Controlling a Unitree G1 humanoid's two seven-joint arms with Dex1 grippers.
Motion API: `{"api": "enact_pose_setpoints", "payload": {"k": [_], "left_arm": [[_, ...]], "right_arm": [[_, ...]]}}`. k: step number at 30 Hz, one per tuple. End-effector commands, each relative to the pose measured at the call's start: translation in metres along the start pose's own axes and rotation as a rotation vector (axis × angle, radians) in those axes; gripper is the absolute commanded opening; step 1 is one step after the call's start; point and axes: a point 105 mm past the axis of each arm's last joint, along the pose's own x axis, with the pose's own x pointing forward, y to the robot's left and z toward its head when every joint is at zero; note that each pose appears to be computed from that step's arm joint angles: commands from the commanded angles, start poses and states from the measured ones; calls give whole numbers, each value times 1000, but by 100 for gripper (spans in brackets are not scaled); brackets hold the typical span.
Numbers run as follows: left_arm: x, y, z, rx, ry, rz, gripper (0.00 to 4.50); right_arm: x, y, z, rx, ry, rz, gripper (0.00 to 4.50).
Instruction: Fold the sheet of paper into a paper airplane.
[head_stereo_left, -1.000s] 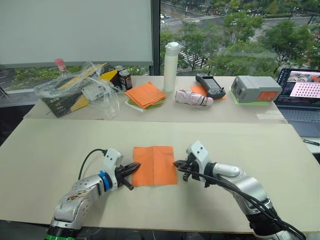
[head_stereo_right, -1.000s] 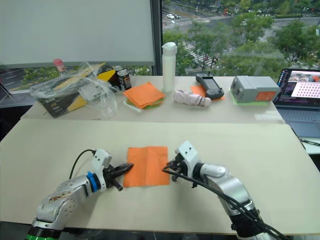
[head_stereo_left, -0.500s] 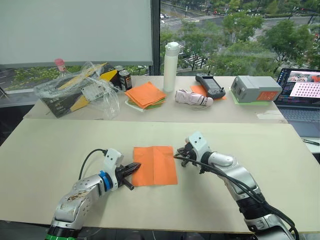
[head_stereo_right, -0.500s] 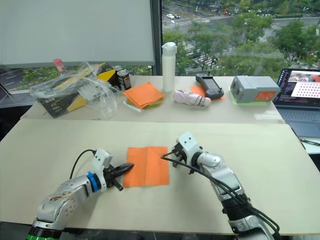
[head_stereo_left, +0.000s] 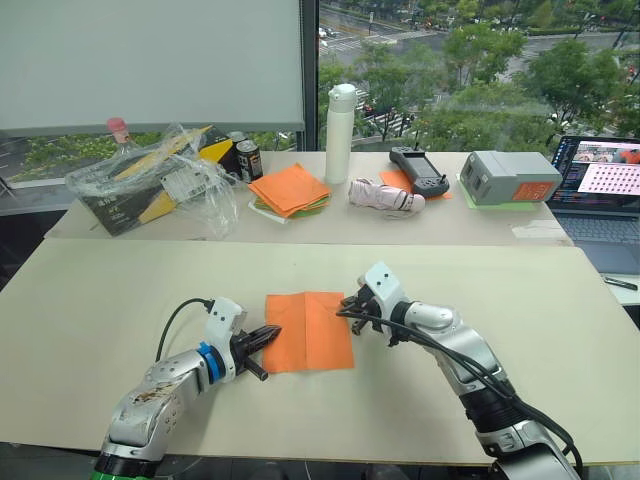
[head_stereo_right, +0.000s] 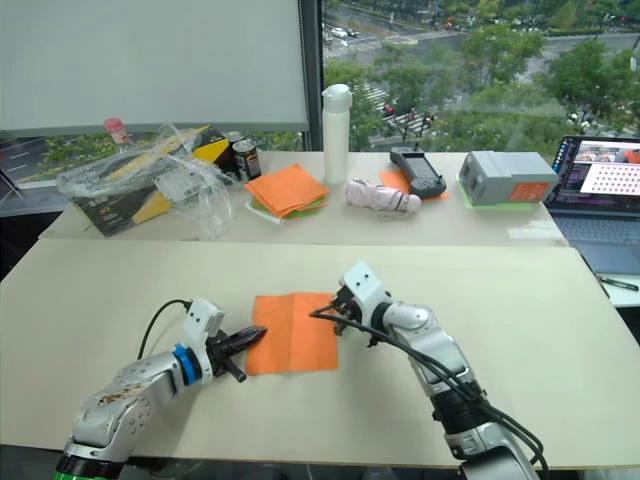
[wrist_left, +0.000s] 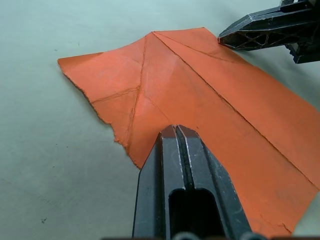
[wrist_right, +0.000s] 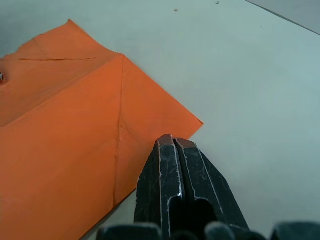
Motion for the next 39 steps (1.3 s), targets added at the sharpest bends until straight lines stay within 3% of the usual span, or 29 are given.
{"api": "enact_pose_setpoints", "payload": {"k": [1,7,17,24,39], "left_arm": [[-1,-1,-5,-3,18,4,0],[-1,-2,-6,-4,18,3,0],[0,-2,-6,5,21,0,0],[0,-2,-6,6,27,-7,0],[0,-4,-5,9,28,-13,0]], "right_arm": [[-4,-3,16,-13,-56,-7,3],[-18,-7,10,-87,23,24,3],[-60,37,-8,-14,64,333,3],[-79,52,-16,15,115,458,3],[-64,50,-22,-46,147,405,3]]}}
